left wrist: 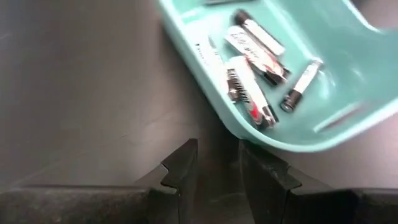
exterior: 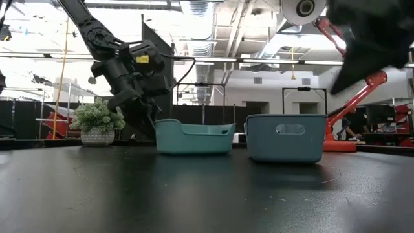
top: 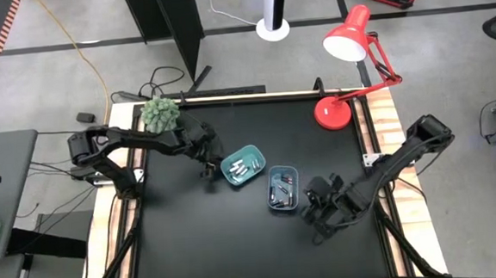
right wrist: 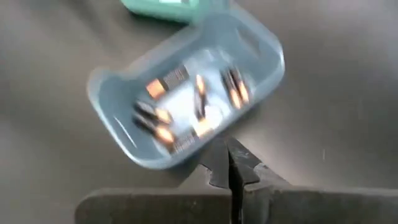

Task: Sort batteries
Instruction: Adjust the light blue and blue bins, then return to Home Position

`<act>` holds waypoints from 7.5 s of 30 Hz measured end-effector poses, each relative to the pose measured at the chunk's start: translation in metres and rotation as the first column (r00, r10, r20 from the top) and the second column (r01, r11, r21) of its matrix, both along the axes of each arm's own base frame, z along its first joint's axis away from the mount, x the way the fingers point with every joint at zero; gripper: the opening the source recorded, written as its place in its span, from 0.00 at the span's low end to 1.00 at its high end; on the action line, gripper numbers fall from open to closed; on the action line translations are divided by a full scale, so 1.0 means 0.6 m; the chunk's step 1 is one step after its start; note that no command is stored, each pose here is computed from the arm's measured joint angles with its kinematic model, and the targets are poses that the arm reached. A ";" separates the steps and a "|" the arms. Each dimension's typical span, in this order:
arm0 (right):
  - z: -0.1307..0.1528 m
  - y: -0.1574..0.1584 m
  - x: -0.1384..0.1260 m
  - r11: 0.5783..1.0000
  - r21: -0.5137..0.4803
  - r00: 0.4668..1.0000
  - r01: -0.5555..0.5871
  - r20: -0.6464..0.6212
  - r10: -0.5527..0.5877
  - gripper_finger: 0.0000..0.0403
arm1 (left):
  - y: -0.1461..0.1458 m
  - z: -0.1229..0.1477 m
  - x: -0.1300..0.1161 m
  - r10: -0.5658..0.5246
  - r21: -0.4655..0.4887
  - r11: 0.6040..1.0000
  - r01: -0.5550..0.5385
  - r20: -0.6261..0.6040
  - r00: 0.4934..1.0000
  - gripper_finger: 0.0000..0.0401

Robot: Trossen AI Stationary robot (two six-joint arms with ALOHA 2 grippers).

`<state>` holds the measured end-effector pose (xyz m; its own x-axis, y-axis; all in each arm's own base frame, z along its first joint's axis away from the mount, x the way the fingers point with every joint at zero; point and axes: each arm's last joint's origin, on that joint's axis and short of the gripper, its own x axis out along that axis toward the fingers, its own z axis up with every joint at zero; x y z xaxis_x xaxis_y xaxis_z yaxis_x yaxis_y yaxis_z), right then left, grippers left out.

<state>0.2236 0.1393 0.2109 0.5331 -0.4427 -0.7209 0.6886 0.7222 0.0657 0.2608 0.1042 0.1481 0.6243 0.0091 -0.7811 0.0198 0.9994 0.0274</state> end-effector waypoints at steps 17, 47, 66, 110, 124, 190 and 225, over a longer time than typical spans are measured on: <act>-0.108 -0.056 0.009 0.972 0.231 0.993 0.050 0.093 -0.073 0.00 | -0.082 0.004 0.029 -0.158 -0.065 0.985 0.160 0.046 0.986 0.28; -0.106 -0.077 0.022 0.979 0.198 0.992 0.055 0.102 -0.076 0.00 | -0.181 0.017 0.052 -0.263 -0.124 0.951 0.283 0.156 0.952 0.28; -0.070 0.021 0.007 0.937 -0.060 0.922 -0.343 0.172 0.348 0.00 | -0.181 0.018 0.054 -0.214 -0.116 0.965 0.233 0.154 0.965 0.28; -0.157 -0.051 0.137 0.919 -0.040 0.920 -0.392 -0.018 0.391 0.00 | -0.180 0.025 0.058 -0.188 -0.124 0.969 0.215 0.199 0.962 0.28; -0.158 -0.059 0.139 0.918 -0.053 0.920 -0.393 -0.034 0.391 0.00 | -0.179 0.060 0.044 -0.199 -0.101 0.968 0.229 0.245 0.949 0.28; -0.070 -0.183 -0.205 0.683 -0.659 0.665 -0.316 0.360 0.655 0.00 | -0.169 0.045 -0.274 -0.006 0.069 0.995 -0.075 0.776 0.630 0.00; -0.064 -0.194 -0.224 0.755 -0.609 0.659 -0.241 0.469 0.589 0.00 | -0.169 0.042 -0.274 -0.004 0.058 0.996 -0.064 0.772 0.636 0.00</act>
